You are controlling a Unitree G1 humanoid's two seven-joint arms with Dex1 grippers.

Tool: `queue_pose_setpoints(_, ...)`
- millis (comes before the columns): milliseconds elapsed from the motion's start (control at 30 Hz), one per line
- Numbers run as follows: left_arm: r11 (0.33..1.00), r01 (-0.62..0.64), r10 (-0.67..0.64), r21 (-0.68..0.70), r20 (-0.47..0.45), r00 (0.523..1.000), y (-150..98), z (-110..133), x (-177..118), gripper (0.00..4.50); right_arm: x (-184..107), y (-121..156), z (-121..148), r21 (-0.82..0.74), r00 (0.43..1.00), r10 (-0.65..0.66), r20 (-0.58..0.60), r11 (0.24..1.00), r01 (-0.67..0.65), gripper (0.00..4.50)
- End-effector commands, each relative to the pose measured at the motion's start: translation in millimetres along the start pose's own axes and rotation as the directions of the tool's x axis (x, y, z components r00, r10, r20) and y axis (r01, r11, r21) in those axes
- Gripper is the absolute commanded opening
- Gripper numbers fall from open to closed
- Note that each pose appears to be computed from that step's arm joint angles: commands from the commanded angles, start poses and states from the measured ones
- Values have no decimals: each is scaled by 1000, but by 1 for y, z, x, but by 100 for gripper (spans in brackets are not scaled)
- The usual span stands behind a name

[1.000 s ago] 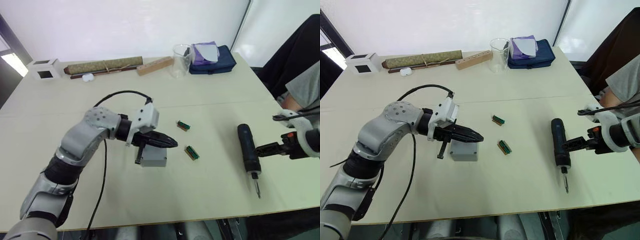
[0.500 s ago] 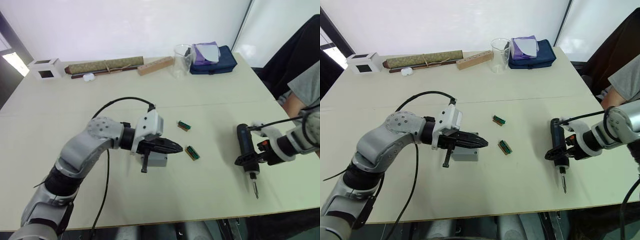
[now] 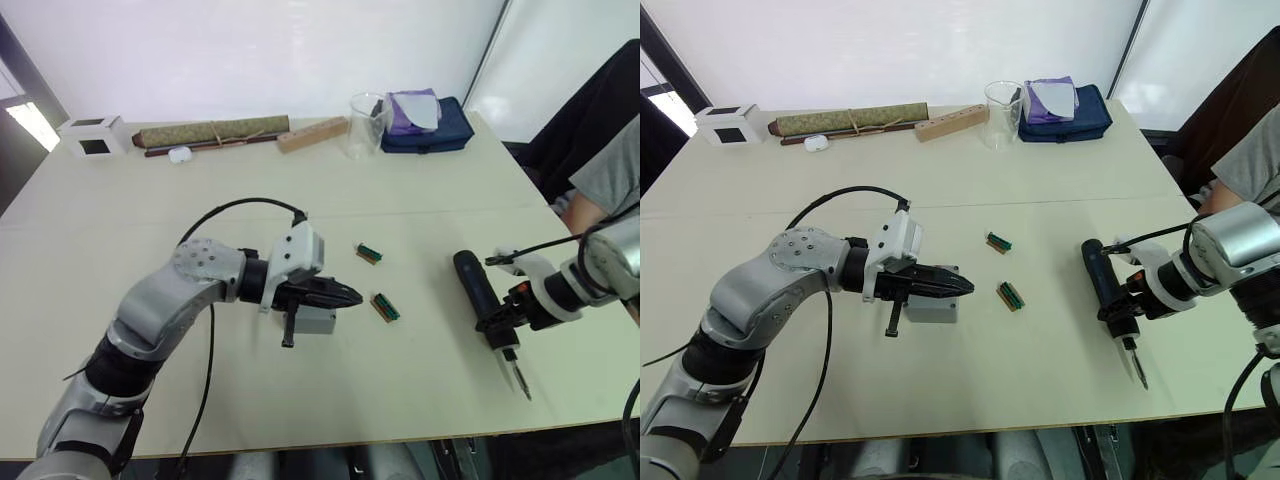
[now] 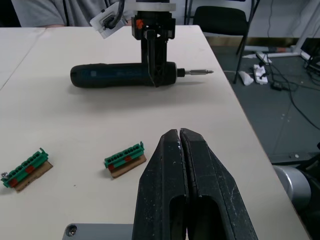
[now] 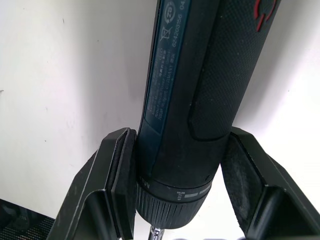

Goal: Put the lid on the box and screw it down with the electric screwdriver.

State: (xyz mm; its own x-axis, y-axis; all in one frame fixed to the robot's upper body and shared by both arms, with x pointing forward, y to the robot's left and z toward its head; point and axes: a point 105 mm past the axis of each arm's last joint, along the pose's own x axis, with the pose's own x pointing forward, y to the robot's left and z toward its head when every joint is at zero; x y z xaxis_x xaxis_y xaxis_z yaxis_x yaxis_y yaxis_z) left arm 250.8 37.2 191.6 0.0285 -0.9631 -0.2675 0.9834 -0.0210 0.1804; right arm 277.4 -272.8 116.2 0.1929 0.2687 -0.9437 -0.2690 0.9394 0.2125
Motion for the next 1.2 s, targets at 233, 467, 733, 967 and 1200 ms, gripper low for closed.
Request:
queue_pose_setpoints(233,986,-150,143,-72,-83,986,28,-26,-46,0,-59,18,89,-73,885,148,442,989,-128,209)
queue_pose_setpoints(467,966,-217,206,-139,-94,974,41,-37,-70,0,-119,70,117,-288,496,469,731,871,-399,209)
queue_pose_setpoints(733,954,-237,222,-186,-99,970,52,-30,-77,0,-115,183,101,-540,-76,535,841,840,-55,209)
queue_pose_setpoints(967,959,-210,186,-190,-136,973,49,-44,-66,0,-77,220,89,-594,-60,597,800,802,63,209)
queue_pose_setpoints(1200,970,-195,167,-147,-186,968,44,-62,-47,0,-64,224,89,-606,-13,613,790,783,143,209)
